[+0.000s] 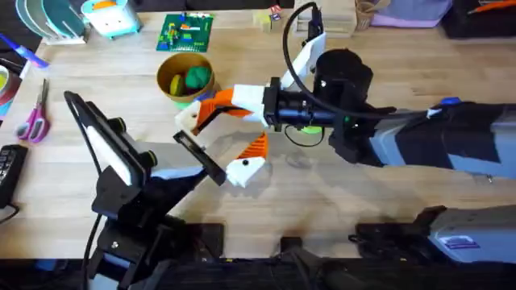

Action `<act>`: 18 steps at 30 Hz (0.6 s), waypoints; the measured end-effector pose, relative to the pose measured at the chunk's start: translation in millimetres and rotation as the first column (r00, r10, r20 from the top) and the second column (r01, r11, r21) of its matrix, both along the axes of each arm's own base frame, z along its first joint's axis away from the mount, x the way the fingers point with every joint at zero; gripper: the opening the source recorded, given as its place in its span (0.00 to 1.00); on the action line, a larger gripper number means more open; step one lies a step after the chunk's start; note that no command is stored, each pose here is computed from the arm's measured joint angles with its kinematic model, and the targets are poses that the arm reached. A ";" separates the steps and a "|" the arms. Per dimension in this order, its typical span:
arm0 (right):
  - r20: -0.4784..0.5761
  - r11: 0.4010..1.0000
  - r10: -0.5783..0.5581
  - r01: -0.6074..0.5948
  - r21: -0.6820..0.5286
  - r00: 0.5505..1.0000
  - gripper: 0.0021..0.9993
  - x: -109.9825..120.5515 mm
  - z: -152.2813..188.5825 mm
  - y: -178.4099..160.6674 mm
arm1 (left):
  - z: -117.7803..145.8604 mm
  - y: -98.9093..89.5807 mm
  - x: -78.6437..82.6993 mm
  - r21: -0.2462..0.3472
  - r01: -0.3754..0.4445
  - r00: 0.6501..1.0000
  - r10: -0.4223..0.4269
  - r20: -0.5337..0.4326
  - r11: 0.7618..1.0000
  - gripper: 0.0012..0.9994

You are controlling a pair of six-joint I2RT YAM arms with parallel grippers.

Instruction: Pick up the gripper from the table and insert it into the empty holder that is missing its gripper. Then pick up a screw, insert it into the mounting hole, and use the screwdriver to tighten it. Finally, clean up the table by picking up the vegetable and placing it into the bucket.

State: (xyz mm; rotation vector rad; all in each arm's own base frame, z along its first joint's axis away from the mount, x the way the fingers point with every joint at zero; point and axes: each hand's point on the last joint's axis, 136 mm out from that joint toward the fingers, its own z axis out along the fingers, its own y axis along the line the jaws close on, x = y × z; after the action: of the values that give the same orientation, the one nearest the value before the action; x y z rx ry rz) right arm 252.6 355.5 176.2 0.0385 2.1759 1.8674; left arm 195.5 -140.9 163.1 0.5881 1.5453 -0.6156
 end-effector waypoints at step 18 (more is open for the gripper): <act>-0.007 1.000 0.020 -0.020 0.000 1.000 0.20 -1.4 -0.7 -1.8 | 0.0 0.6 0.6 -0.032 -0.008 0.999 0.007 -0.031 0.999 0.99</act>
State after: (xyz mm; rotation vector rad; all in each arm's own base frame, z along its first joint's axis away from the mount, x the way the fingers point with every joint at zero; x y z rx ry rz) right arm 251.2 353.8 175.5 0.0231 2.1890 1.8803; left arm 196.2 -140.3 163.1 0.5501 1.5629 -0.6452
